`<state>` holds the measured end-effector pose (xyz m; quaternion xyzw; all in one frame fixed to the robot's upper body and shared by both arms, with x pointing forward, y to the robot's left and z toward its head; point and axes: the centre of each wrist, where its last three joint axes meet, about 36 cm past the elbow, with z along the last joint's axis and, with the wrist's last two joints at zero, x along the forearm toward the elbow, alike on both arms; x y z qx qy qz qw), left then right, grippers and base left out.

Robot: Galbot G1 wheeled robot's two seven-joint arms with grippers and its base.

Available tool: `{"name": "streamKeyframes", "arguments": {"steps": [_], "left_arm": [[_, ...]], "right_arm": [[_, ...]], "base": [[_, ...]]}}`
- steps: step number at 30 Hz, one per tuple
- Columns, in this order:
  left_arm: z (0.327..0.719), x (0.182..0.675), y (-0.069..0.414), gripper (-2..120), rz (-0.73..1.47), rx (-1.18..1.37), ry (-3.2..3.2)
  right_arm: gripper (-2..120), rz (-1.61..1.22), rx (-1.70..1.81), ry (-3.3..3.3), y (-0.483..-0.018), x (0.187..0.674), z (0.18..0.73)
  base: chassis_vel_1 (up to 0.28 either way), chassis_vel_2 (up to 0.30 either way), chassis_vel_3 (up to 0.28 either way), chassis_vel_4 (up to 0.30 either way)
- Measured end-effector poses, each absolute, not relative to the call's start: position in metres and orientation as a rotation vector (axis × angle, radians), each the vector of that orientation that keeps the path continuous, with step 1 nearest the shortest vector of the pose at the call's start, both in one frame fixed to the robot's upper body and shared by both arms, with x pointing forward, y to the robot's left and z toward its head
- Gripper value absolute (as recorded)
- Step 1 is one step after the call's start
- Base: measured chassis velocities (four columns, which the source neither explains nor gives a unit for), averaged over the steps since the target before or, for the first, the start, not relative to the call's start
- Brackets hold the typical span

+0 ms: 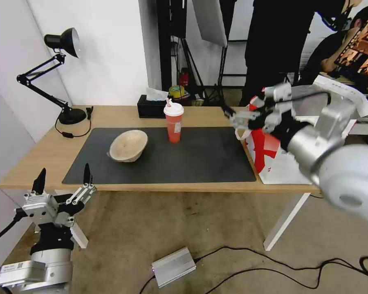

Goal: Pick up the trash from the table and place it into the takeout bag.

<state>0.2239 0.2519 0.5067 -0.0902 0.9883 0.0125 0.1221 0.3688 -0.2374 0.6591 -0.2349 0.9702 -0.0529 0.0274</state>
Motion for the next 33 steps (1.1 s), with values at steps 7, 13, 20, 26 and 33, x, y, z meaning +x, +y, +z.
{"name": "streamKeyframes", "arguments": {"steps": [7,13,20,26,33], "left_arm": [[0.508,0.221,0.252,100,0.05,-0.261,2.887],[0.508,0.219,0.253,100,0.073,-0.254,2.897],[0.506,0.215,0.252,100,0.113,-0.263,2.894],[0.504,0.212,0.248,100,0.136,-0.254,2.888],[0.503,0.212,0.247,100,0.136,-0.248,2.871]], "right_arm": [[100,-0.102,-0.759,3.001,-0.234,0.357,0.626],[100,0.007,-0.798,2.987,-0.232,0.336,0.589],[100,-0.058,-0.722,2.977,-0.232,0.301,0.535],[100,-0.024,-0.557,2.982,-0.218,0.268,0.497],[100,-0.061,-0.418,2.945,-0.205,0.247,0.478]], "base": [[0.0,0.0,0.0,0.0],[0.0,0.0,0.0,0.0],[0.0,0.0,0.0,0.0],[0.0,0.0,0.0,0.0],[0.0,0.0,0.0,0.0]]}}
